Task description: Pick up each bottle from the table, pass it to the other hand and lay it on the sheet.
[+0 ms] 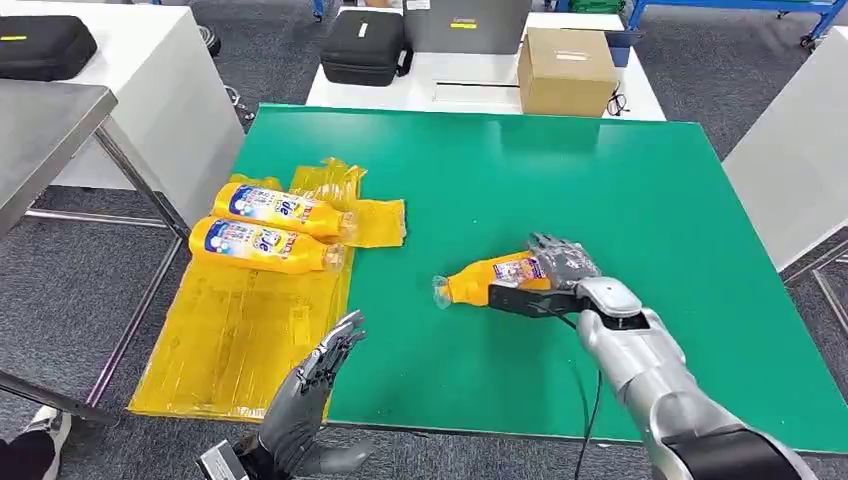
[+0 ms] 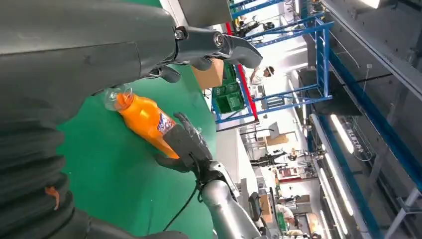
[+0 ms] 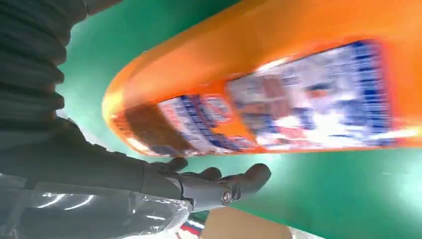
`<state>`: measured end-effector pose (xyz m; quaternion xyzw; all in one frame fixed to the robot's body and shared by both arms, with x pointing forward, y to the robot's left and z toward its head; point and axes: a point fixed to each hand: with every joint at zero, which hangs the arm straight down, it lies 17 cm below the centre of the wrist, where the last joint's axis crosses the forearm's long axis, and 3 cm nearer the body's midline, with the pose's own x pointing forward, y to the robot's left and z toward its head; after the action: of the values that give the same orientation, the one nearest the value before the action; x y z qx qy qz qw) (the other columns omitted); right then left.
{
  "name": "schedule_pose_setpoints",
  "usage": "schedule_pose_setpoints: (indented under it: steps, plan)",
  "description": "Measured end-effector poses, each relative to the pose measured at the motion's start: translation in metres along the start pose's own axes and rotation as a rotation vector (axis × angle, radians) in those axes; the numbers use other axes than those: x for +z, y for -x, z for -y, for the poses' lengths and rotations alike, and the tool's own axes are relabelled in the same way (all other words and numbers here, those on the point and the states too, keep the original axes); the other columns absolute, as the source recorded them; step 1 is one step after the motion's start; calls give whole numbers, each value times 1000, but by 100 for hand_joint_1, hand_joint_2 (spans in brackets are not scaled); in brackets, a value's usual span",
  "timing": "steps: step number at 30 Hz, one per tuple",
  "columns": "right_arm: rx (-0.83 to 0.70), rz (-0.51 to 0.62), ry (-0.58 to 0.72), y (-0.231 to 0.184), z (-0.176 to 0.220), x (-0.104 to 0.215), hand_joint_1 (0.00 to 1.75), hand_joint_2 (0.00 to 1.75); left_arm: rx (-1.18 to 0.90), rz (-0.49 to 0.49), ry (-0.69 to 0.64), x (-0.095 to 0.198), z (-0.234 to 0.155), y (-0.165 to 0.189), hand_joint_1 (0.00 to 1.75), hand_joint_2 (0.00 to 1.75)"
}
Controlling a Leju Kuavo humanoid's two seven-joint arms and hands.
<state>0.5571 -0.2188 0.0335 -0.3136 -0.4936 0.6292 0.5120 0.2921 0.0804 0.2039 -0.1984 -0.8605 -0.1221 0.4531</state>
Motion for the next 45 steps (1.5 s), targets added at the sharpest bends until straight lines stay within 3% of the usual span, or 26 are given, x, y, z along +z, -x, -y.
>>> schedule_pose_setpoints:
  steps: [3, 4, 5, 18, 19, 20, 21, 31, 35, 45]
  plan:
    - [10, 7, 2, -12, -1, -3, 0, 175, -6, -3, -9, 1, -2, 1, 0, 175]
    - [15, 7, 0, -15, -1, -4, 12, 175, -10, -3, -14, 1, -2, 1, 0, 175]
    - [18, 9, -3, -19, -1, -5, 89, 175, -14, -4, -18, 1, -3, 1, 0, 175]
    - [76, -19, -29, -24, -1, -11, 89, 175, -28, -7, -28, 3, -7, 2, 0, 175]
    - [76, -18, -29, -24, 0, -11, 145, 175, -28, -7, -28, 3, -7, 2, 0, 175]
    - [77, -18, -30, -25, 0, -11, 169, 175, -28, -7, -28, 3, -7, 2, 0, 175]
    - [77, -18, -30, -24, 0, -11, 175, 175, -29, -8, -29, 3, -7, 2, 0, 175]
    - [118, -51, -54, -16, 1, -12, 169, 175, -63, 4, -54, 7, -12, -9, 0, 175]
    - [126, -47, -61, -17, 1, -13, 175, 175, -81, 20, -60, 7, -13, -18, 0, 175]
    - [-82, 86, 45, -40, 27, -15, 175, 175, -104, 29, -76, 9, -20, -24, 0, 175]
